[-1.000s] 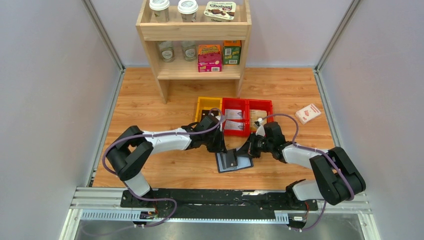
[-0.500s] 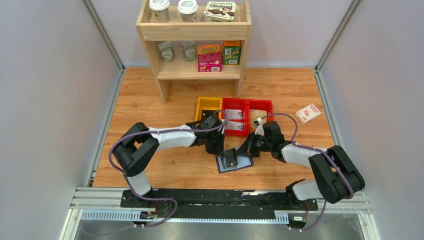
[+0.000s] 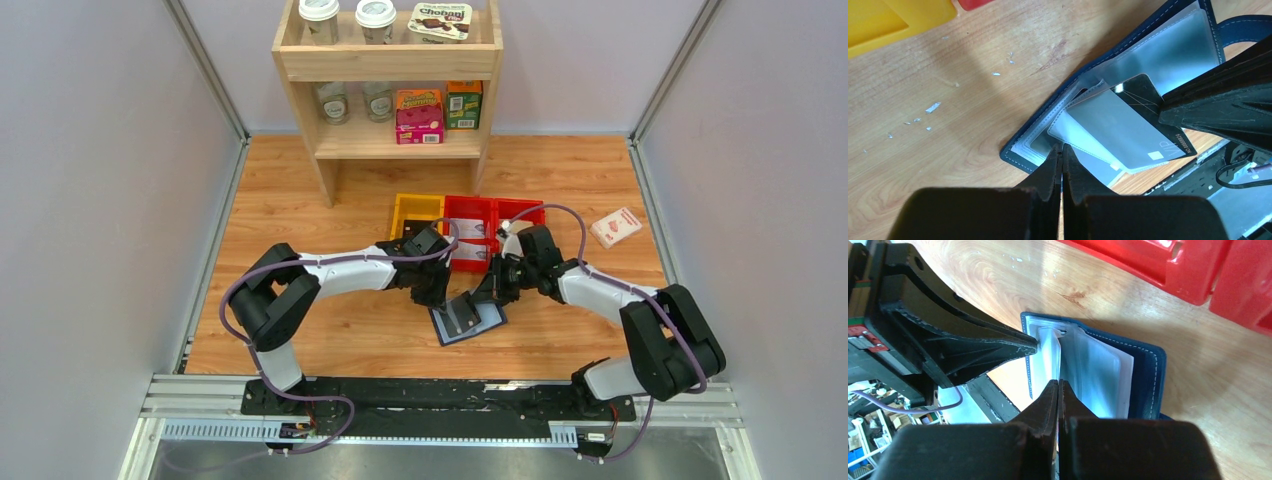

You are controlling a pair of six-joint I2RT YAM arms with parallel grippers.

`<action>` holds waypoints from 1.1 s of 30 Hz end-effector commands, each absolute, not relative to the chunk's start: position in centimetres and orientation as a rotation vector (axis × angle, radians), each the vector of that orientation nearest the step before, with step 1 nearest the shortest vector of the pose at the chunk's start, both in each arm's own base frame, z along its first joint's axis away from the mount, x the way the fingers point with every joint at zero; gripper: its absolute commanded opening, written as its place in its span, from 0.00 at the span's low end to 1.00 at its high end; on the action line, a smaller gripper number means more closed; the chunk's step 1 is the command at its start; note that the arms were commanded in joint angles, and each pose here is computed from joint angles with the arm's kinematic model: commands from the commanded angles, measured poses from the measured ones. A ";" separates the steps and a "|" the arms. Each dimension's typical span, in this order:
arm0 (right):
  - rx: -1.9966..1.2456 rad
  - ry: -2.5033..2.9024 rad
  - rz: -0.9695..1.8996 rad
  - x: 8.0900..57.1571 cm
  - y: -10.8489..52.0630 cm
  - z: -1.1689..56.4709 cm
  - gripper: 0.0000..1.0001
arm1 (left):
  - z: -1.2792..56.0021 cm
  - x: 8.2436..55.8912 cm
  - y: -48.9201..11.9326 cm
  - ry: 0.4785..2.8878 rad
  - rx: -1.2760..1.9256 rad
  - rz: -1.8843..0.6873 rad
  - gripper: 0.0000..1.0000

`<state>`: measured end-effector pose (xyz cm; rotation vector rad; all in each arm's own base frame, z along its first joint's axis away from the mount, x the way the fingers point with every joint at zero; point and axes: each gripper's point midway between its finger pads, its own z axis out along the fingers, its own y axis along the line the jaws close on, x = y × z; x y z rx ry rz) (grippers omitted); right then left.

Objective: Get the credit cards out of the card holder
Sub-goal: Remove the credit card from the card holder.

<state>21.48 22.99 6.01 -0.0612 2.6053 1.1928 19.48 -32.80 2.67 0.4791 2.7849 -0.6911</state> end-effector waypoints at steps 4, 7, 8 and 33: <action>-0.099 2.602 1.173 21.8 22.9 6.0 0.00 | -0.2 19.1 -29.2 2.847 0.523 -0.434 0.00; -0.052 2.585 1.191 22.0 23.1 6.3 0.00 | 0.6 19.5 -29.3 2.816 0.509 -0.445 0.00; -0.023 2.579 1.197 22.0 23.1 6.3 0.00 | 0.8 19.7 -29.5 2.799 0.496 -0.464 0.00; 0.205 2.512 1.233 21.3 24.6 5.8 0.00 | 5.6 17.9 -34.7 2.669 0.536 -0.871 0.03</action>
